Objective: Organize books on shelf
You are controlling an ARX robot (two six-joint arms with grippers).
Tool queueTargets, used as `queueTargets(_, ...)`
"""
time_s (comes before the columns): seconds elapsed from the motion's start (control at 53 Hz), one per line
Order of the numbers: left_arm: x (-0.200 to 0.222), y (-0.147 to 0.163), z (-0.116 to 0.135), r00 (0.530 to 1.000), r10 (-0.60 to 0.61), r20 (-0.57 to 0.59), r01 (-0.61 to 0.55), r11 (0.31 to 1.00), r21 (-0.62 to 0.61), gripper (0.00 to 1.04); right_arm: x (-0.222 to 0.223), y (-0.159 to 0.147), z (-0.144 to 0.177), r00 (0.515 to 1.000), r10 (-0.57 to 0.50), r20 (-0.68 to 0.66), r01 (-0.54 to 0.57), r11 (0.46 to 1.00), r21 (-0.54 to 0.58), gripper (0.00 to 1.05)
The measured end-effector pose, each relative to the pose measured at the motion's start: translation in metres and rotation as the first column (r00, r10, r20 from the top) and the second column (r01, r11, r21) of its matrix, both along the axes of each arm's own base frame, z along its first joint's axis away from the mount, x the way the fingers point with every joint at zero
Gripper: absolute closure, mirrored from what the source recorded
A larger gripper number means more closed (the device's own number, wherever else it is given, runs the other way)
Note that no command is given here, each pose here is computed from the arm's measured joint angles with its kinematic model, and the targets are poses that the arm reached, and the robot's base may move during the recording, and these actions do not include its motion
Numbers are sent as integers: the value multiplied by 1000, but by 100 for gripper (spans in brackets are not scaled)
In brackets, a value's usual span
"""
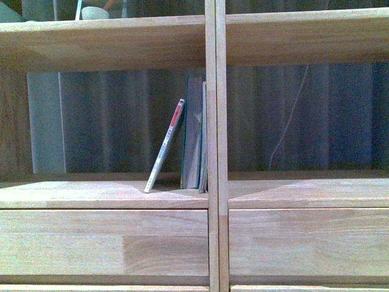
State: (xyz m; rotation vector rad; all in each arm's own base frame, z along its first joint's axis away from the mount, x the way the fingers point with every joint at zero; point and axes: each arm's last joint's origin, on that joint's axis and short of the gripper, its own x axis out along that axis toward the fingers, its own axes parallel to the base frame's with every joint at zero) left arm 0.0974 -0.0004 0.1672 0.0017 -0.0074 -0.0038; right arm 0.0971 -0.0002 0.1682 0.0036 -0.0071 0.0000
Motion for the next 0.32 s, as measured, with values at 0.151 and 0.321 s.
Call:
queueTargets(0.151, 0, 0, 0, 1000, 0, 0, 0, 1000, 0, 5, 0, 0, 0, 1000, 0, 0, 0, 1000, 0, 12)
queueTargets(0.321, 0, 0, 0, 1000, 0, 0, 0, 1000, 0, 7, 0, 0, 0, 1000, 0, 0, 0, 1000, 0, 7)
